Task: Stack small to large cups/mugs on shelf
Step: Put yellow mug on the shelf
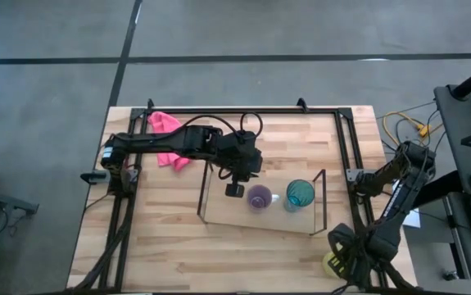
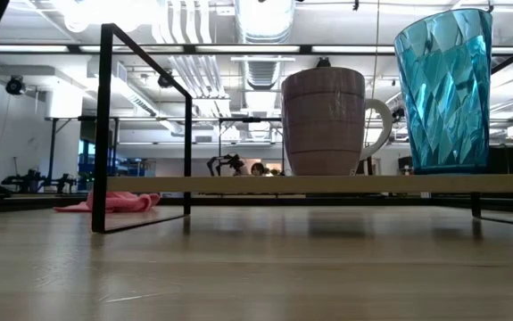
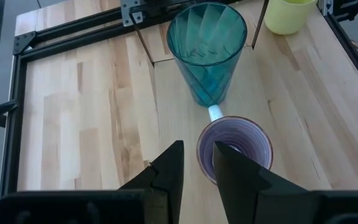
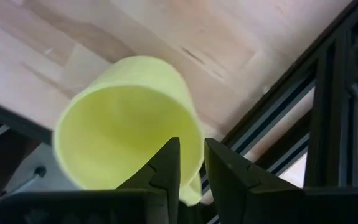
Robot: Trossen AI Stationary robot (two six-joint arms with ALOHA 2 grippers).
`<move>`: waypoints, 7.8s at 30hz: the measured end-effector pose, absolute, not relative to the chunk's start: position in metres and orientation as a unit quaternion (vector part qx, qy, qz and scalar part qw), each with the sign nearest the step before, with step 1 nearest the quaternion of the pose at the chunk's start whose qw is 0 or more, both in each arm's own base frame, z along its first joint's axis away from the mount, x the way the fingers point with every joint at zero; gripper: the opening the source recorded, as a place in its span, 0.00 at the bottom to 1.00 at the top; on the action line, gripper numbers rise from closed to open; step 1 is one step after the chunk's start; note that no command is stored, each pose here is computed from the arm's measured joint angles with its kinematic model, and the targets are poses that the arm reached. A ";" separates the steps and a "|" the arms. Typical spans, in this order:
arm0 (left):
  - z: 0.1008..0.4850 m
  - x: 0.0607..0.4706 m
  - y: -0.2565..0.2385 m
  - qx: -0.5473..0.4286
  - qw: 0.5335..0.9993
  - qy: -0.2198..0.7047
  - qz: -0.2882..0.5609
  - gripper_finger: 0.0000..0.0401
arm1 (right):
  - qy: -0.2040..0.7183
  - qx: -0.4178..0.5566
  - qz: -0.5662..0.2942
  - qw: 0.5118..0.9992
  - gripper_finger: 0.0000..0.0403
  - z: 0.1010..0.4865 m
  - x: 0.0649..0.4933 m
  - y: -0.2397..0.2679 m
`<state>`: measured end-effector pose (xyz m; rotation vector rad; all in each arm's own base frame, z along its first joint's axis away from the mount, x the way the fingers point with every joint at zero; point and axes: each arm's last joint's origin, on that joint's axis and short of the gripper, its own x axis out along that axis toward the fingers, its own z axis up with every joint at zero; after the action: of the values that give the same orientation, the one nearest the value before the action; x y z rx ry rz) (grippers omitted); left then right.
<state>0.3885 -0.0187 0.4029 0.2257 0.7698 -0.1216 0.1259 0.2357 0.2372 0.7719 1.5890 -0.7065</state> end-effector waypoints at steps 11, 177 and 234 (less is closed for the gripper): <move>0.403 0.388 -0.019 0.109 0.919 0.374 -0.059 0.18 | 0.679 0.329 -0.308 0.579 0.17 0.221 0.124 0.232; 0.486 0.203 0.009 0.075 0.851 0.376 0.359 0.18 | 0.584 0.136 -0.056 0.798 0.02 0.277 0.446 0.002; 0.485 0.205 0.009 0.075 0.850 0.379 0.358 0.18 | 0.586 0.157 -0.037 0.794 0.03 0.262 0.448 -0.002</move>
<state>0.2052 0.0093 0.4845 0.1576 0.7979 0.7551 0.4475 -0.0023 0.2622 0.3378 1.2610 -0.0803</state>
